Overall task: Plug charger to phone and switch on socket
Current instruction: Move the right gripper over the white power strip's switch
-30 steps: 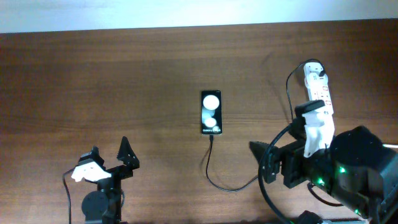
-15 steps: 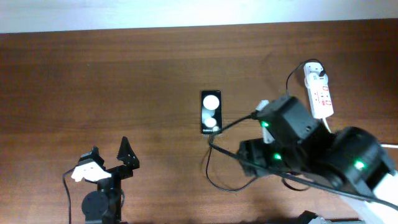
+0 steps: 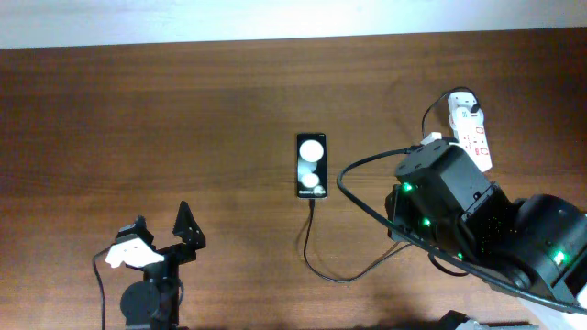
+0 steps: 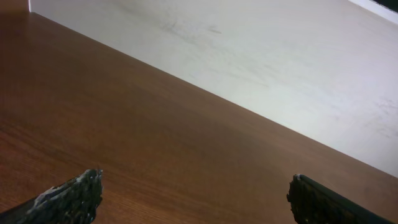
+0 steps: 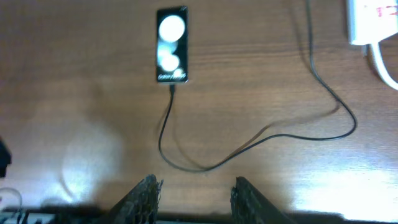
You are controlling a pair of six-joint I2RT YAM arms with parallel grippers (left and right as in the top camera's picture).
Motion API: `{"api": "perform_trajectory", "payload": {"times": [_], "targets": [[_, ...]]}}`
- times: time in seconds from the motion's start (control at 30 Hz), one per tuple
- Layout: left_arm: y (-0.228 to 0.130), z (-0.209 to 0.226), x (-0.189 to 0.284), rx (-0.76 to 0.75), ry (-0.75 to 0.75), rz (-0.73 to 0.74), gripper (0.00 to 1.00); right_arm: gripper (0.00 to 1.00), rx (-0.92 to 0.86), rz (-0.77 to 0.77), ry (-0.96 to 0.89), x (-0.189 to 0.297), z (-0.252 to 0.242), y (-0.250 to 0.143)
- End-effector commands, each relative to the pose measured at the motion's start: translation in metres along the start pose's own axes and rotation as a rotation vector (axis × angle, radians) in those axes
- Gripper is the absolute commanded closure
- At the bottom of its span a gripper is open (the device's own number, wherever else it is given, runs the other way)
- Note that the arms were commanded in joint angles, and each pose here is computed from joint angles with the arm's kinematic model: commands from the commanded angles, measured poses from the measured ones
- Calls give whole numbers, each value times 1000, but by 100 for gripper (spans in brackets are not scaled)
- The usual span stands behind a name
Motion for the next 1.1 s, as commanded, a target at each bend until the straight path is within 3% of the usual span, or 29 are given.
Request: {"api": "perform_trajectory", "payload": {"times": [0.0,0.07,0.27,0.4,0.63,0.83,1.07], "targets": [[-1,2,-1,-20,6,0,1,60,-55,-70,-73,3,-9,8],[-1,2,-1,-20,6,0,1,62,-58,-102,-112,4,-13,12],[-1,2,-1,-20,6,0,1,96,-254,-168,-223,1,-53,36],[-1,2,-1,-20,6,0,1,96,-378,-141,-228,0,-79,41],[-1,2,-1,-20,6,0,1,96,-428,-61,-97,-3,-81,39],[-1,2,-1,-20,6,0,1,96,-429,3,-118,-3,-83,27],[-1,2,-1,-20,7,-1,1,96,-429,21,-129,-18,-82,39]]}}
Point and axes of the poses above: each gripper's point midway between its finger pads, its own x axis back along the fingers, its own z axis along the line the jaws close on, y = z × x, the point moved 6 cm from there along x, back along the fingers, and after that the axes turned 7 degrees about x, right-handed, at the moved point
